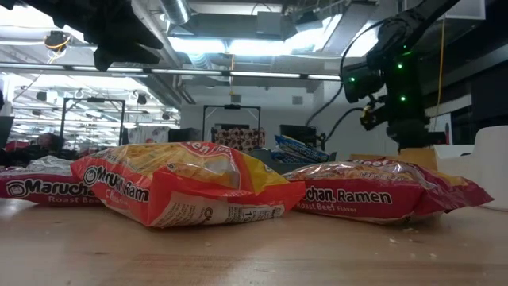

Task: Sort Maruchan noodles
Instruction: Put the right red noodle pack into the yellow bin

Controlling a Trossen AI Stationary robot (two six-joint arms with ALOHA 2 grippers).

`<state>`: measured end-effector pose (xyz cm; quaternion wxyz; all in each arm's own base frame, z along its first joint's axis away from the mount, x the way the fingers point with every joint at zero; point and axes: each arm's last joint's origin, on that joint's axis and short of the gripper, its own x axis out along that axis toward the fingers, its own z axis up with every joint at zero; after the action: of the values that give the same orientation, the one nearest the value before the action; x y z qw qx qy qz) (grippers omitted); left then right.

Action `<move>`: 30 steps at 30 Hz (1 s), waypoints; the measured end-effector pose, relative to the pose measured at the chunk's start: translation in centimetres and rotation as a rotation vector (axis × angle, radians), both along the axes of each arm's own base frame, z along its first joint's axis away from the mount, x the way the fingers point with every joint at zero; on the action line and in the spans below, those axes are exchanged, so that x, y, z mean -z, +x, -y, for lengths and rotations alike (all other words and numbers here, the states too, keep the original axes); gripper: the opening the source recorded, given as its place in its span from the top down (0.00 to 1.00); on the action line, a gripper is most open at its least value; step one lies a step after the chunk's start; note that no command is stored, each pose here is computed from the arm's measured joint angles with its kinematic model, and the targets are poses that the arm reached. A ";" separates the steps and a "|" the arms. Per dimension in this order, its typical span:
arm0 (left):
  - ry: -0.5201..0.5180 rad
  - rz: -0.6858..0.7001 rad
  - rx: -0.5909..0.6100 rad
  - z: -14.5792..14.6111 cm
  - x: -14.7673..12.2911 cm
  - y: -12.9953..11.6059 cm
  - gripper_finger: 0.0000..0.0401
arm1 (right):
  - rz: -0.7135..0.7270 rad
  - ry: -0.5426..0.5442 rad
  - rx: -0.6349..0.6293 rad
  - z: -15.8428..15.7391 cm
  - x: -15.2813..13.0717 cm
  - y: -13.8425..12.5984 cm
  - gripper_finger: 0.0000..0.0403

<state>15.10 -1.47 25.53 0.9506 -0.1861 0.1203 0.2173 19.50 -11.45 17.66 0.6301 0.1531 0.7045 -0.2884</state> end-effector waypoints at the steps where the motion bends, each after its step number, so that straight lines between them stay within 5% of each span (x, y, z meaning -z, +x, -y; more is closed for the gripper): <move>1: -0.006 0.003 -0.002 0.0 0.0 0.0 0.58 | 0.043 0.029 -0.016 0.0 0.0 0.3 0.60; 5: -0.016 0.007 -0.005 0.0 0.0 0.0 0.58 | 0.199 0.089 -0.064 0.3 -0.3 1.5 0.60; 14: -0.025 0.010 -0.008 0.0 0.0 0.0 0.58 | 0.258 -0.096 -0.067 1.3 -4.0 2.7 0.60; 18: -0.032 0.014 -0.011 0.0 0.0 0.0 0.58 | 0.443 -0.048 -0.112 0.5 -6.1 3.2 0.60; 23: -0.032 0.014 -0.011 0.0 0.0 0.0 0.58 | 0.676 0.202 -0.306 -3.4 -7.3 5.1 0.60; 30: -0.032 0.013 -0.011 0.0 0.0 0.0 0.58 | 0.640 0.289 -0.491 -11.8 -7.0 6.9 0.60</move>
<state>15.10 -1.47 25.53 0.9471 -0.2035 0.1164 0.2192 26.36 0.35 24.64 0.8390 0.1492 0.5222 0.0338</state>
